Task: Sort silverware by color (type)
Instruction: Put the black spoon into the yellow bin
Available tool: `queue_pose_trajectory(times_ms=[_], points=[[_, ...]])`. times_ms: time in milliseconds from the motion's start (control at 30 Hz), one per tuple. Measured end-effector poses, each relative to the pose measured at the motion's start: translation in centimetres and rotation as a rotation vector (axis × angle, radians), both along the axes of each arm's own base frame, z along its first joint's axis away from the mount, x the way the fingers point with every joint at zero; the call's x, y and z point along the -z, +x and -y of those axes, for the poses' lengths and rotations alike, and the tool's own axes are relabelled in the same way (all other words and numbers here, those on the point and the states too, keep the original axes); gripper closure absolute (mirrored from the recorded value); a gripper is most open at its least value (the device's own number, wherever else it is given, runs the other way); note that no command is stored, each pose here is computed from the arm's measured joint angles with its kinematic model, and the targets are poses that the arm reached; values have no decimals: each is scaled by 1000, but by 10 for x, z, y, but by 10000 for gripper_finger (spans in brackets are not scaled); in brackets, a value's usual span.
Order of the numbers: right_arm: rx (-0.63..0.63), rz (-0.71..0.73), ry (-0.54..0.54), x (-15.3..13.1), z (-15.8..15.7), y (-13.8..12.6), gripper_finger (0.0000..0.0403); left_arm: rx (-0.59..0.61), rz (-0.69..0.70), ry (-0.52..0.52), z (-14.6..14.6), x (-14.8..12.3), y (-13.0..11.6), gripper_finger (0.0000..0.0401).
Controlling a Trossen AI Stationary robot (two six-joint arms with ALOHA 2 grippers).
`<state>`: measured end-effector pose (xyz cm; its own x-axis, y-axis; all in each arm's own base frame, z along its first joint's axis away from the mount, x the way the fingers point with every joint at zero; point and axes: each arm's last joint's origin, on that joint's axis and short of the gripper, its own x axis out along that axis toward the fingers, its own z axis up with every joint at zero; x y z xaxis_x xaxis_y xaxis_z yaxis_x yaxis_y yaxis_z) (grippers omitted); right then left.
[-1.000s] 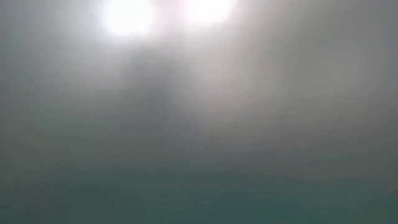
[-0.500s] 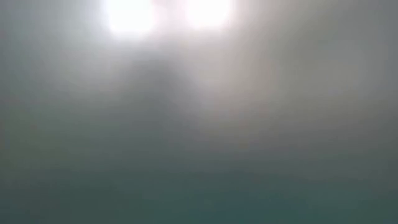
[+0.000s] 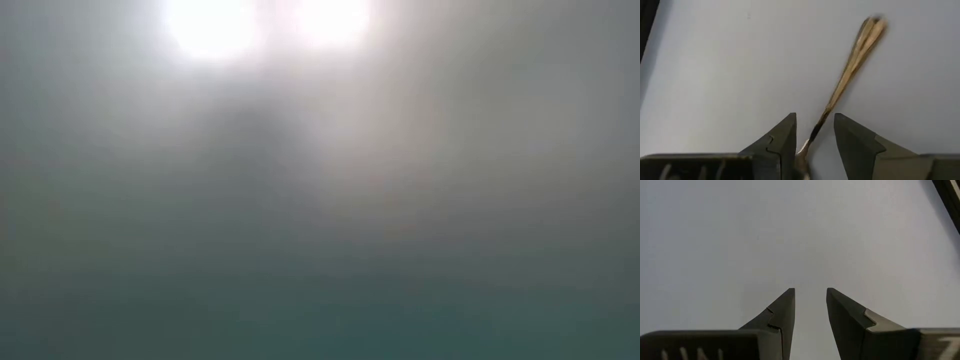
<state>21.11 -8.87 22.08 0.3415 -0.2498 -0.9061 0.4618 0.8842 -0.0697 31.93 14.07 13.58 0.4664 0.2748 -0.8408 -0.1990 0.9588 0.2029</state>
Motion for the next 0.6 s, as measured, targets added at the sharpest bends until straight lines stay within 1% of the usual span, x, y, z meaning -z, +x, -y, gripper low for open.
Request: queue_pose_trajectory(times_ms=[133,367,467,600], points=[[0,0,0,0,0,0,300,-8,-39,28,-1,4,-1,286],[9,2,3,0,0,0,300,1,-99,28,0,5,-4,291],[9,2,4,0,0,0,300,26,-143,36,1,6,-7,307],[11,3,4,0,0,0,300,47,-175,45,2,6,-9,343]])
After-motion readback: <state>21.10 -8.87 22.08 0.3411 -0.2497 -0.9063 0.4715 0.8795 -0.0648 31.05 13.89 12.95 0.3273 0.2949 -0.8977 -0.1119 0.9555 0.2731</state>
